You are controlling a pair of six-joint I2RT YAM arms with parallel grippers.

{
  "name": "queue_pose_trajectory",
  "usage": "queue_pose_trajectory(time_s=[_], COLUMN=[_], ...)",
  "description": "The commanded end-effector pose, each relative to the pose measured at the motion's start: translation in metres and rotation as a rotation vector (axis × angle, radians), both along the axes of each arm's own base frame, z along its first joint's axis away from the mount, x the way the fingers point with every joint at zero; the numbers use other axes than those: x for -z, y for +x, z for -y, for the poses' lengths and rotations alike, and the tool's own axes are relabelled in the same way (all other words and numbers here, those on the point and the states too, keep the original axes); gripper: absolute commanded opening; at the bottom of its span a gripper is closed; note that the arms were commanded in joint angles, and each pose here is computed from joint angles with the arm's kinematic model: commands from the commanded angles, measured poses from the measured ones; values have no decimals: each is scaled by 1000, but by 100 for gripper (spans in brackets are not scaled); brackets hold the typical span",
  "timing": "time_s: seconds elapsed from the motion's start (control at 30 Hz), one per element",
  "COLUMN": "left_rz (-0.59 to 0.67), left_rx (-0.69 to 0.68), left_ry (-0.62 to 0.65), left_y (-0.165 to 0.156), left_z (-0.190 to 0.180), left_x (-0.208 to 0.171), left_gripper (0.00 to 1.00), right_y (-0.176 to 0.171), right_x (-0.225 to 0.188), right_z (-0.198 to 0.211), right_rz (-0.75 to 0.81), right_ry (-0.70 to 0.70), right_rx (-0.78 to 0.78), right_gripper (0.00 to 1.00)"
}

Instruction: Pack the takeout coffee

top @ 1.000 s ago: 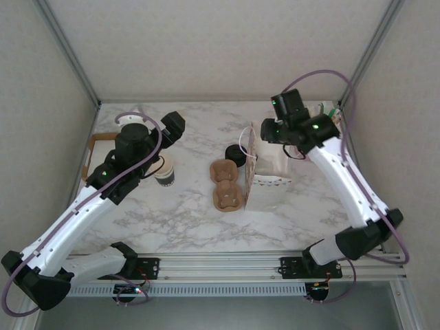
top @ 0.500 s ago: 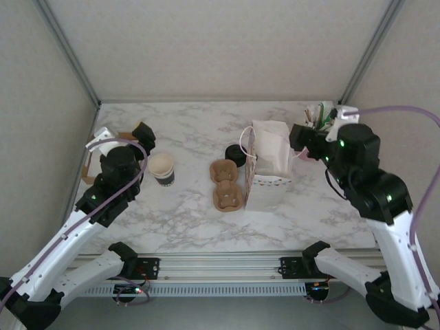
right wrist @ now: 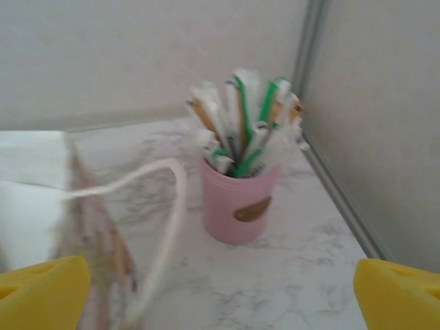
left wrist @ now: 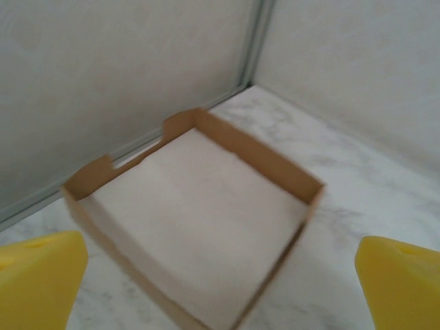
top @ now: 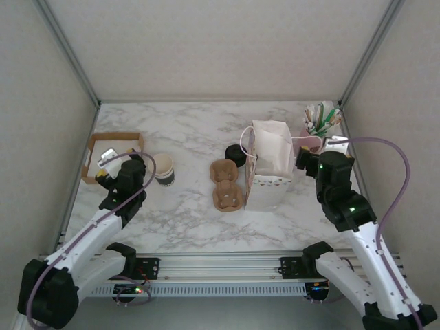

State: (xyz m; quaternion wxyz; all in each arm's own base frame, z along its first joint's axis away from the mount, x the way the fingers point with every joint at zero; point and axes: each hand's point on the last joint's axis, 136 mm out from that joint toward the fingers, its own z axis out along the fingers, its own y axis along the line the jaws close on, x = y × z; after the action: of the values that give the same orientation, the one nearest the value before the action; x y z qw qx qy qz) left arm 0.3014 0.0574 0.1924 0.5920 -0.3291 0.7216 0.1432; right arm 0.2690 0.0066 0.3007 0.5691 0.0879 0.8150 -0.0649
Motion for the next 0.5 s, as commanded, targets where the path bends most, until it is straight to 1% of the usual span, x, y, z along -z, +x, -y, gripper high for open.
queue_pose_trajectory(time_s=[0.0, 0.03, 0.13, 0.23, 0.33, 0.47], left_rz=[70, 75, 91, 127, 156, 138], left_rx=[58, 88, 100, 155, 169, 162], left_ry=[2, 15, 54, 71, 85, 88], left_y=[11, 13, 9, 8, 3, 6], left_z=[-3, -3, -11, -15, -19, -24], left_x=[0, 3, 13, 19, 26, 34], left_gripper=[100, 100, 100, 100, 100, 100], right_y=[6, 9, 17, 25, 32, 40], right_x=[3, 13, 42, 66, 86, 116], right_z=[17, 20, 27, 27, 29, 28], right_rz=[91, 82, 67, 88, 116, 106], right_ry=[73, 82, 99, 96, 94, 78], right_rx=[56, 61, 80, 85, 98, 100], right_gripper=[99, 99, 99, 99, 99, 99])
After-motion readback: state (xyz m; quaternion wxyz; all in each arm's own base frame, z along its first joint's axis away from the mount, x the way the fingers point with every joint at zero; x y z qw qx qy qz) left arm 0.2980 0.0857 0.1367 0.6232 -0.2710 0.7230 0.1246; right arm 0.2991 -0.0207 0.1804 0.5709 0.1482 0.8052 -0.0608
